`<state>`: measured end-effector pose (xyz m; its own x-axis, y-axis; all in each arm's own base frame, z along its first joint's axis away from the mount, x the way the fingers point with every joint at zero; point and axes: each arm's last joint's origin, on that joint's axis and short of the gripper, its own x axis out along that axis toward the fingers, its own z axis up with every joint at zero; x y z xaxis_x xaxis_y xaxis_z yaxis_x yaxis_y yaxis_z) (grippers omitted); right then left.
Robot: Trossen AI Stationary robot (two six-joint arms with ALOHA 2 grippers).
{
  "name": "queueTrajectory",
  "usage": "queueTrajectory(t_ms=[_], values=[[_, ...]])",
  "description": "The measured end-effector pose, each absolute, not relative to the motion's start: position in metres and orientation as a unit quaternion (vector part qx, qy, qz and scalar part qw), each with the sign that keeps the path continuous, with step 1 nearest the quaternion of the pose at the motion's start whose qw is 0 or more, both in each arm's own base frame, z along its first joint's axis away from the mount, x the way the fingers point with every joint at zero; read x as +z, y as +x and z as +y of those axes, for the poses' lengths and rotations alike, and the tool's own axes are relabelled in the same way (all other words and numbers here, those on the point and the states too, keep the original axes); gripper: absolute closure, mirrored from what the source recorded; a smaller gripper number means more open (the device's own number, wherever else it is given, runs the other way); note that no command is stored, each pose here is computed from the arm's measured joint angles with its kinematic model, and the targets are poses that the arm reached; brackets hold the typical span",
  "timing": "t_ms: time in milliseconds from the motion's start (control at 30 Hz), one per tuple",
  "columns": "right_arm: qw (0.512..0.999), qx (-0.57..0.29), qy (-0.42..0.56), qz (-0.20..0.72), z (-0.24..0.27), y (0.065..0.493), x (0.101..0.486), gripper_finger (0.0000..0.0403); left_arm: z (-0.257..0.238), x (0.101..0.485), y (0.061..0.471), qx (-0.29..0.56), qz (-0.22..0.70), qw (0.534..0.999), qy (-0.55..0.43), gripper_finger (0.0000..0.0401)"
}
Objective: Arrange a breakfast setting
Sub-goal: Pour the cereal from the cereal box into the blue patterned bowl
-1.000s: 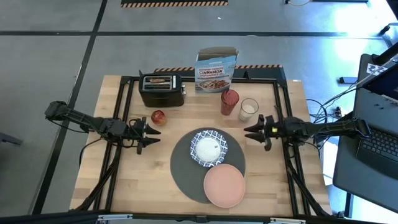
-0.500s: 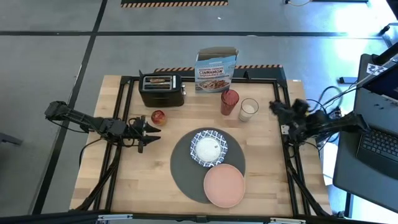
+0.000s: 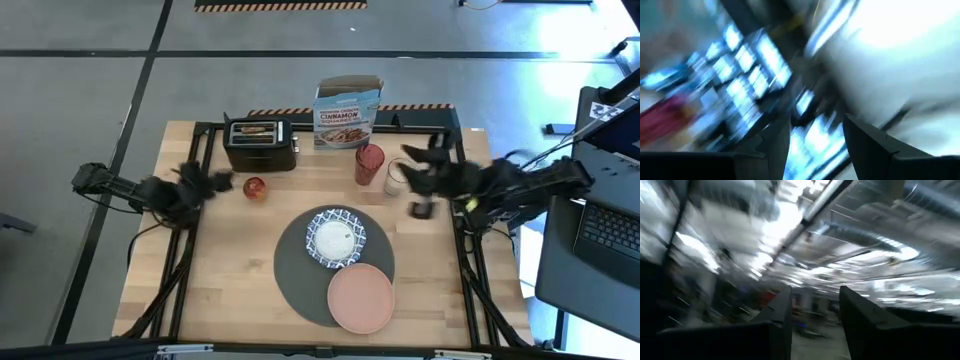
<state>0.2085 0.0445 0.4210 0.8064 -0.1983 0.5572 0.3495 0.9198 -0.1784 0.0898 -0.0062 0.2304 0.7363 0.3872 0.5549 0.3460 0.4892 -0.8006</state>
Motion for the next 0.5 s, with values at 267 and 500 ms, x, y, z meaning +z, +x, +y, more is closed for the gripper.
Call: queueTrajectory(t_ms=[267, 500], values=[[0.922, -0.26, -0.208, -0.2, 0.02, 0.274, 0.454, 0.0292, 0.004, 0.302, 0.067, 0.069, -0.493, 0.699, -0.513, 0.0227], [0.947, -0.155, -0.263, -0.098, -0.005, 0.287, 0.476, 0.0292, -0.01, 0.403, 0.086, 0.011, -0.514, 0.819, -0.255, 0.0227]])
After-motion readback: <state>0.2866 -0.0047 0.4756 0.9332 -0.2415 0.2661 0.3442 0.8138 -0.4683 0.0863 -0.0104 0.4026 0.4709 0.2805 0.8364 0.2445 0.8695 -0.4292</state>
